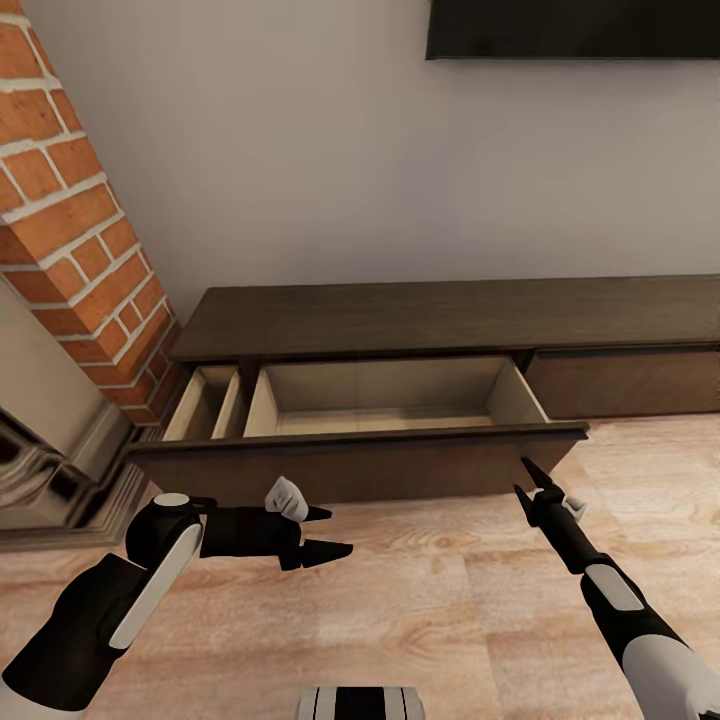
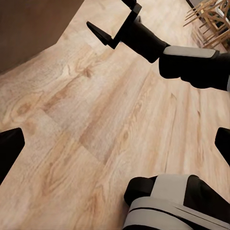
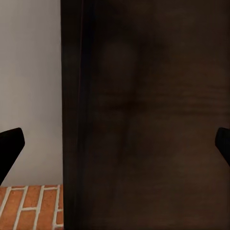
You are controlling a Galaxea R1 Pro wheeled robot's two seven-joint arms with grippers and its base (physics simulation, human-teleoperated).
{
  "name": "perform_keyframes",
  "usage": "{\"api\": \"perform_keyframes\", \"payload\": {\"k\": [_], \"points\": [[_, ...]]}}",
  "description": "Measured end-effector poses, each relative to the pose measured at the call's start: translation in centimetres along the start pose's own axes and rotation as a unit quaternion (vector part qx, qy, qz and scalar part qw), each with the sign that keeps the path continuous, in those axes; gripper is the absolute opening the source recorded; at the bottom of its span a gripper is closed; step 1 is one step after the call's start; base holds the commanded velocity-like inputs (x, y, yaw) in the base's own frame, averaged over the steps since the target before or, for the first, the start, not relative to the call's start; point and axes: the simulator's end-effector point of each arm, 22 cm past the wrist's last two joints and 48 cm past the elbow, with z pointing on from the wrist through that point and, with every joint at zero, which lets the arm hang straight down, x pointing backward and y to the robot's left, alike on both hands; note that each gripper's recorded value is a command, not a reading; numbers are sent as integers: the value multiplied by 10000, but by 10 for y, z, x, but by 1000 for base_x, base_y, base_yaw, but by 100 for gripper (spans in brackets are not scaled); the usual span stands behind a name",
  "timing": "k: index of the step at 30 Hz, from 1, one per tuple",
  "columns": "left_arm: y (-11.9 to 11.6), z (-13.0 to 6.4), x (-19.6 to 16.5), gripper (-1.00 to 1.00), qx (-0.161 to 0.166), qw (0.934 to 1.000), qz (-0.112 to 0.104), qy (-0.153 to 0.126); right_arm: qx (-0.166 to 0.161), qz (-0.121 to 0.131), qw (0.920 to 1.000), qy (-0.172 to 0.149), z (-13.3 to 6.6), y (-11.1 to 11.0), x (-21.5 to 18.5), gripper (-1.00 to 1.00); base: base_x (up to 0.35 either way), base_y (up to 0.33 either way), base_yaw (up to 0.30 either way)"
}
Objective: Place each of the two pumpkins and all three candles from the living room inside a cabinet in the living room (use any cabinet), then make sure every cabinet is closed, and position the cauldron so it is next to a table in the living room.
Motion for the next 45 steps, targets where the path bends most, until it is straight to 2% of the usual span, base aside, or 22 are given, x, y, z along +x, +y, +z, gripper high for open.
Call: {"api": "perform_keyframes", "payload": {"k": [4, 14, 18, 20, 23, 29, 33, 36, 38, 45], "points": [[0, 0, 0, 100, 0, 10000, -1, -2, 9, 0, 10000, 5, 0, -1, 0, 100, -5, 0, 0], [-13, -7, -13, 100, -35, 9998, 176, -80, -85, -131, 9998, 159, -4, 19, 1, 100, 0, 0, 0], [-18, -11, -18, 100, -55, 9996, 245, -110, -36, -184, 9996, 195, -26, 15, -12, 100, 0, 0, 0], [-20, -13, -21, 100, -64, 9995, 282, -126, -20, -52, 9994, 330, -45, 8, -11, 100, 0, 0, 0], [-24, -15, -24, 100, -71, 9993, 336, -147, 198, 188, 9981, 548, -83, -13, -8, 100, 0, 0, 0], [-33, -21, -31, 100, -92, 9988, 446, -186, 499, 257, 9959, 709, -122, -35, 1, 100, 0, 0, 0], [-38, -23, -36, 100, -113, 9984, 519, -216, 615, 31, 9936, 948, -135, -39, 11, 100, 0, 0, 0], [-42, -26, -39, 100, -132, 9980, 575, -237, 490, -222, 9922, 1123, -143, -29, 16, 100, 0, 0, 0], [-45, -28, -41, 100, -141, 9977, 610, -251, 417, -305, 9917, 1180, -147, -22, 18, 100, 0, 0, 0], [-55, -33, -49, 100, -170, 9966, 741, -307, 230, -369, 9923, 1157, -152, -6, 13, 100, 0, 0, 0]]}}
